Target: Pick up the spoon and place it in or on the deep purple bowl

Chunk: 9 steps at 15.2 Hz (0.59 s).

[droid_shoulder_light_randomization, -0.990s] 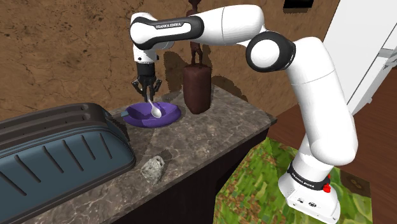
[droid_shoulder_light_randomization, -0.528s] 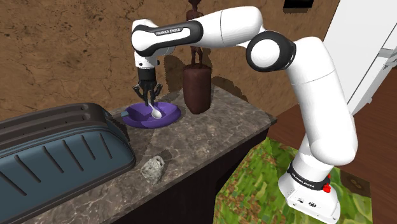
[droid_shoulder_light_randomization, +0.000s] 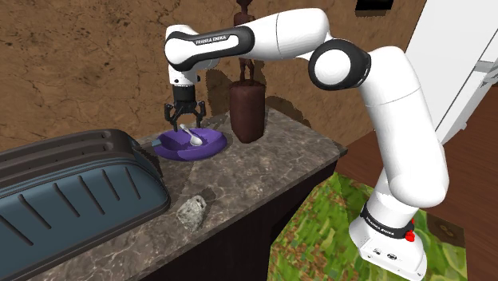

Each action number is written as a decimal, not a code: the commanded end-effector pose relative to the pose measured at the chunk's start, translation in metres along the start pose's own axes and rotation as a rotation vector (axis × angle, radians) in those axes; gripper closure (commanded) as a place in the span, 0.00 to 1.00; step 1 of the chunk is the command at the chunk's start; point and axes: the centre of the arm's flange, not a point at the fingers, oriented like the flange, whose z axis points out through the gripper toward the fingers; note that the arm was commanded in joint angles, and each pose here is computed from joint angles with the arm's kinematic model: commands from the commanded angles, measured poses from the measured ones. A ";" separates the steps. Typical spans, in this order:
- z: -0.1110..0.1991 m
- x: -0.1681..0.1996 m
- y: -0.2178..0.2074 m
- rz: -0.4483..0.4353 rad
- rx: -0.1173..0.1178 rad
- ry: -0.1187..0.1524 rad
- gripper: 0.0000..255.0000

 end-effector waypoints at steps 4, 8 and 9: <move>-0.026 0.000 0.000 0.000 0.000 0.000 0.00; -0.050 0.000 0.000 0.000 0.000 0.000 0.00; -0.050 0.000 0.000 0.000 0.000 0.000 0.00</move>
